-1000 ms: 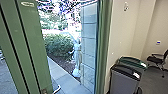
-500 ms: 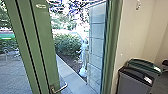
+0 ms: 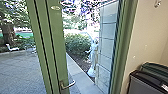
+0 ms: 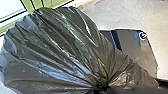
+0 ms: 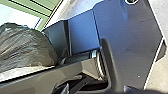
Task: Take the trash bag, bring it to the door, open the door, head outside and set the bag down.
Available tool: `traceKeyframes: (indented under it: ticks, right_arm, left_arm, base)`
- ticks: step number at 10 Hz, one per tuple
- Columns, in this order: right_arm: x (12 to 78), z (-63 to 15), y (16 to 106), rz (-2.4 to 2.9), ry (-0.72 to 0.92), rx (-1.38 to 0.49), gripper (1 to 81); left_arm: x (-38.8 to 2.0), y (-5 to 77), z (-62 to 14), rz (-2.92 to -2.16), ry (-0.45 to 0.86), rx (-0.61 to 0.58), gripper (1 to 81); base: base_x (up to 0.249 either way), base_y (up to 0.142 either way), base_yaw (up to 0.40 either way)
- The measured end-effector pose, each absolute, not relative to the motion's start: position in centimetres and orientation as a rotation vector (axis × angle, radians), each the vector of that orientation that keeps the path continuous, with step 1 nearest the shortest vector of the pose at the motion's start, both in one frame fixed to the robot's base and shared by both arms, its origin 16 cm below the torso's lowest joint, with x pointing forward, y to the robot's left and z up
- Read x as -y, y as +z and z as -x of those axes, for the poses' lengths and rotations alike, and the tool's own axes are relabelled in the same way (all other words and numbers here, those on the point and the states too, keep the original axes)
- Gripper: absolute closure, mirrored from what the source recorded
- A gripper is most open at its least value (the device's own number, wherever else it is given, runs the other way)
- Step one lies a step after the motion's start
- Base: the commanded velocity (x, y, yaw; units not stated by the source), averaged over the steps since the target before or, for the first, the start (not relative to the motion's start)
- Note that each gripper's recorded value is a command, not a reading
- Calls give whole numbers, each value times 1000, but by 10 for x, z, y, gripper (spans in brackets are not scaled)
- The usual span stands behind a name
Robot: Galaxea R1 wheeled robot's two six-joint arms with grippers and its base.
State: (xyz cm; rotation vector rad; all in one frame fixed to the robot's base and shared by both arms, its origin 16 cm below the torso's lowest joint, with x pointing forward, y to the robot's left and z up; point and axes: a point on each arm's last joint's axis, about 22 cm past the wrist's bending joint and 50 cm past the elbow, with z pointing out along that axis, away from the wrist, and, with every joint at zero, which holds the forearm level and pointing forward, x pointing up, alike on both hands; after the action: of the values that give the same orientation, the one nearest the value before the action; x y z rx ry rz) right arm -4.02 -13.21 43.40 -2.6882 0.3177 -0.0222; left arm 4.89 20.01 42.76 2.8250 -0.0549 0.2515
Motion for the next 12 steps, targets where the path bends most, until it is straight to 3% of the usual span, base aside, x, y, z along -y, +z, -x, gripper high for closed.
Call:
traceKeyframes:
  ticks: [5, 9, 12]
  right_arm:
    - [149, 44, 436, 2689, -17, -319, 10]
    - [200, 58, 431, 2752, -5, -328, 10]
    - [195, 53, 432, 2741, -20, -329, 10]
  left_arm:
    - [-214, 426, -34, -2843, 250, 60, 811]
    - [-239, 424, -24, -2873, 232, 87, 811]
    - [-230, 425, -25, -2862, 234, 90, 811]
  base:
    - [0, 0, 313]
    - [0, 0, 313]
    - [0, 0, 315]
